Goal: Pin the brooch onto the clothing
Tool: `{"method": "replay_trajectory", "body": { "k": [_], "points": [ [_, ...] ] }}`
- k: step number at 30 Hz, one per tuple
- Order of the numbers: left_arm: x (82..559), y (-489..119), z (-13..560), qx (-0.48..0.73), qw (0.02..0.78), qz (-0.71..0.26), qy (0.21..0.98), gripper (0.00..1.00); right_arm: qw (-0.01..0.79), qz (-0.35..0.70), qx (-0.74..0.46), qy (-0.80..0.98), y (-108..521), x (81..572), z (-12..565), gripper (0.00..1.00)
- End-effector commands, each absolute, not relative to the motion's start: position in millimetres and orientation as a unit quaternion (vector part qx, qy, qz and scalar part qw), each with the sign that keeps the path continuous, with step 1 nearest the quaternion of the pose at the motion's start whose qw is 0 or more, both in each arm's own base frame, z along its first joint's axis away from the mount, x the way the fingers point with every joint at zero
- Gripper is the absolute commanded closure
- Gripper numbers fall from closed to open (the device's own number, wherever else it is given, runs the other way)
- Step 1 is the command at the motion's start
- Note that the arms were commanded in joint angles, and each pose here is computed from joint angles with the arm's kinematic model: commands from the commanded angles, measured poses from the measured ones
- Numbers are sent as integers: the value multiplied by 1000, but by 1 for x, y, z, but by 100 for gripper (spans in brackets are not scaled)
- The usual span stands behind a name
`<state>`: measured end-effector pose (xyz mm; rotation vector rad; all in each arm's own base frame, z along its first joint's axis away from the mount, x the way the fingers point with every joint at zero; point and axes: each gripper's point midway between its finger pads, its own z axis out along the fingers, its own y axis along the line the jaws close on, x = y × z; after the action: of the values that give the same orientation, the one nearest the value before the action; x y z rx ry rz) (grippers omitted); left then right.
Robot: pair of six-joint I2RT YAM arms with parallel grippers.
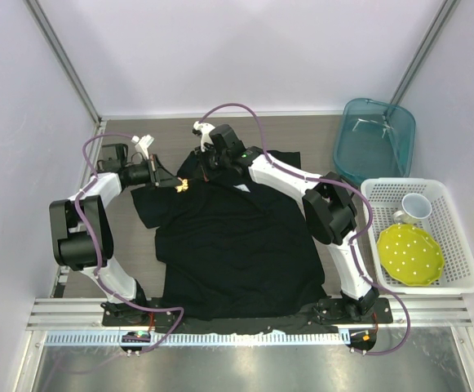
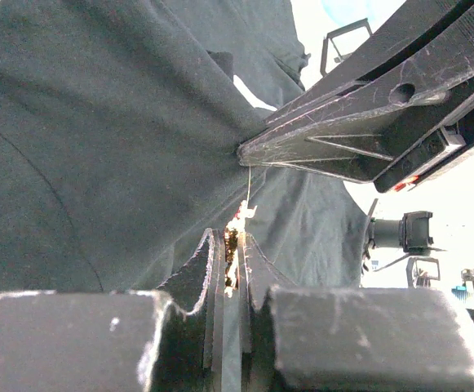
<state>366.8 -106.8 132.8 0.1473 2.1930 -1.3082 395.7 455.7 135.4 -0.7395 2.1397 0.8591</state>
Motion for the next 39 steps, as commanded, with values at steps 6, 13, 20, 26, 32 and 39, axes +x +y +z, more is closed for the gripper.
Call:
{"method": "replay_trajectory", "body": {
  "k": [6,13,20,26,32,39],
  "points": [
    [374,-113,149,82,307,-504,803,97,407,372,-290,782,468,395,202,99],
    [370,-114,150,83,307,-506,802,98,409,367,-287,785,467,397,200,99],
    [371,-113,149,81,307,-504,803,97,406,374,-288,783,468,396,202,99],
    [373,-115,148,82,305,-504,804,97,406,378,-288,780,469,394,205,99],
    [373,-117,145,82,301,-505,805,97,404,380,-289,780,469,393,204,99],
    [375,-120,142,80,294,-506,807,97,404,382,-290,778,469,392,207,99]
  ]
}}
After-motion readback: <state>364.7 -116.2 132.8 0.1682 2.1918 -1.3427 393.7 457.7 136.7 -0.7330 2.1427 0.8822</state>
